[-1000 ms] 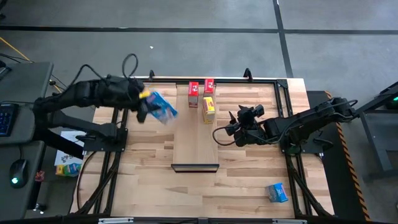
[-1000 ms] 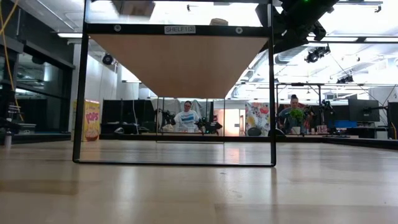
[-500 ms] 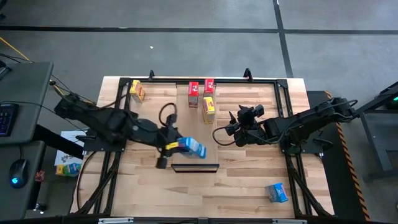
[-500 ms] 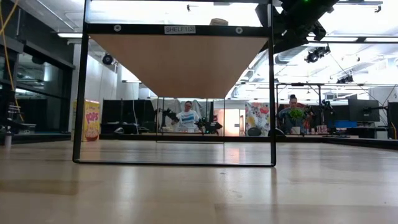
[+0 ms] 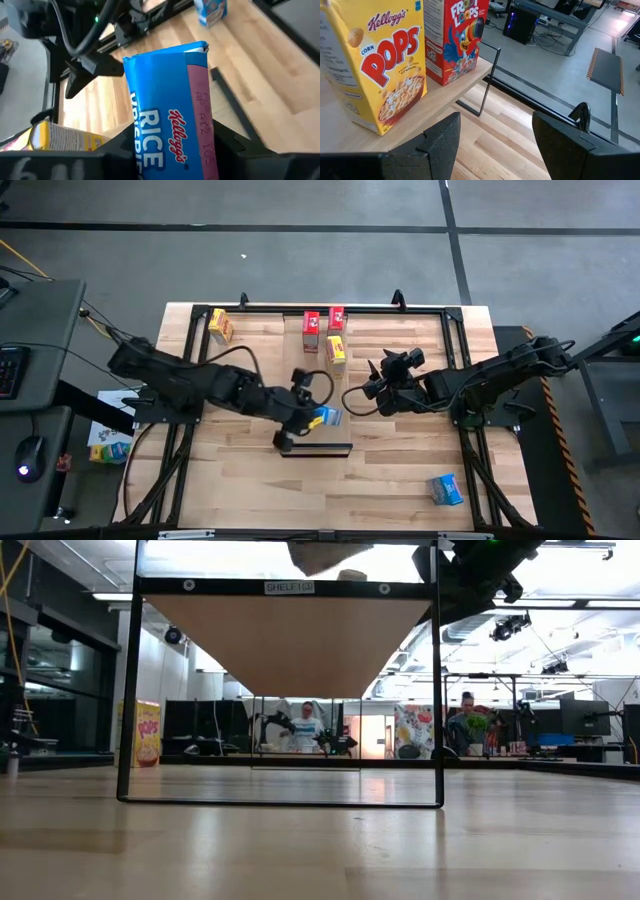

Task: Stack cereal on shelf
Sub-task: Put the top blue cereal box on the shelf

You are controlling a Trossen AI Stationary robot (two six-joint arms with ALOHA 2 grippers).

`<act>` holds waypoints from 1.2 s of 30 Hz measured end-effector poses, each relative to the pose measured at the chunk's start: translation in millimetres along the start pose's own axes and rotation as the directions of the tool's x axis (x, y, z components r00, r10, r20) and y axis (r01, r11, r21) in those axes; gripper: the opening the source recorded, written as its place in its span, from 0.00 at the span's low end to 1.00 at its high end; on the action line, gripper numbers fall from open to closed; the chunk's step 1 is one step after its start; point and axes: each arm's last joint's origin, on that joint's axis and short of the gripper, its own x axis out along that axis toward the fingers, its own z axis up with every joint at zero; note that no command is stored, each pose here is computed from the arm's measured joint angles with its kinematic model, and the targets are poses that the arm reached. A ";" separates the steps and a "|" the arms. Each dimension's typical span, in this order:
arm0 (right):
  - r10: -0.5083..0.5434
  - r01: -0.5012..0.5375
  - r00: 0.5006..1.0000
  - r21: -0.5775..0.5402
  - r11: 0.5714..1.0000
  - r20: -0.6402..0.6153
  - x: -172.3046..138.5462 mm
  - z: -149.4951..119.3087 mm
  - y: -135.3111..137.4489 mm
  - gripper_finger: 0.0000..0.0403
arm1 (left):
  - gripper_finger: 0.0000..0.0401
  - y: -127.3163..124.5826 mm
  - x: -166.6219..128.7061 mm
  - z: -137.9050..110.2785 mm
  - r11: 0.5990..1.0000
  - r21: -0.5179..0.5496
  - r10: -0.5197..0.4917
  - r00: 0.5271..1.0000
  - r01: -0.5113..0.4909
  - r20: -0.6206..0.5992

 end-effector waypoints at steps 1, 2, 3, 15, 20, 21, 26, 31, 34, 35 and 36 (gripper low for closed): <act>0.001 -0.001 1.000 0.000 1.000 -0.001 0.0 0.0 0.0 0.60 | 0.33 2.0 3.2 -1.1 1.000 0.002 0.001 1.000 -0.001 -0.009; 0.002 -0.002 1.000 0.000 1.000 -0.001 0.0 0.0 0.1 0.60 | 0.33 3.8 7.3 -1.9 1.000 0.002 -0.003 1.000 0.003 -0.013; 0.003 -0.003 1.000 -0.001 1.000 -0.002 0.0 0.0 0.1 0.60 | 0.33 6.1 11.1 -2.6 1.000 0.000 -0.011 1.000 0.011 -0.014; 0.010 -0.010 1.000 0.008 1.000 0.000 0.0 0.7 1.0 0.60 | 0.33 19.8 32.0 -12.9 0.990 -0.067 -0.126 0.991 0.123 -0.040; 0.015 -0.015 1.000 0.011 1.000 0.005 0.0 1.7 1.9 0.60 | 0.33 20.7 36.6 -13.9 0.990 -0.064 -0.126 0.991 0.123 -0.047; 0.018 -0.018 1.000 0.009 1.000 0.006 0.0 2.0 2.2 0.60 | 0.33 21.2 37.0 -14.1 0.990 -0.069 -0.124 0.991 0.121 -0.047; 0.024 -0.024 1.000 0.013 1.000 0.009 0.0 2.7 2.9 0.60 | 0.33 25.8 44.9 -18.0 0.990 -0.081 -0.117 0.991 0.111 -0.070; 0.027 -0.027 1.000 -0.005 1.000 0.006 0.0 2.7 3.1 0.60 | 0.33 30.0 53.0 -21.9 0.990 -0.102 -0.111 0.989 0.102 -0.093; 0.029 -0.029 1.000 -0.004 1.000 0.005 -0.1 2.7 3.1 0.60 | 0.34 30.8 57.1 -23.1 0.989 -0.111 -0.110 0.989 0.099 -0.099; 0.029 -0.029 1.000 -0.004 1.000 0.005 -0.1 2.7 3.1 0.60 | 0.35 30.9 56.9 -23.0 0.988 -0.117 -0.110 0.989 0.098 -0.099; 0.029 -0.029 1.000 -0.003 1.000 0.005 -0.1 2.7 3.1 0.60 | 0.37 31.0 56.6 -22.9 0.988 -0.121 -0.110 0.989 0.098 -0.097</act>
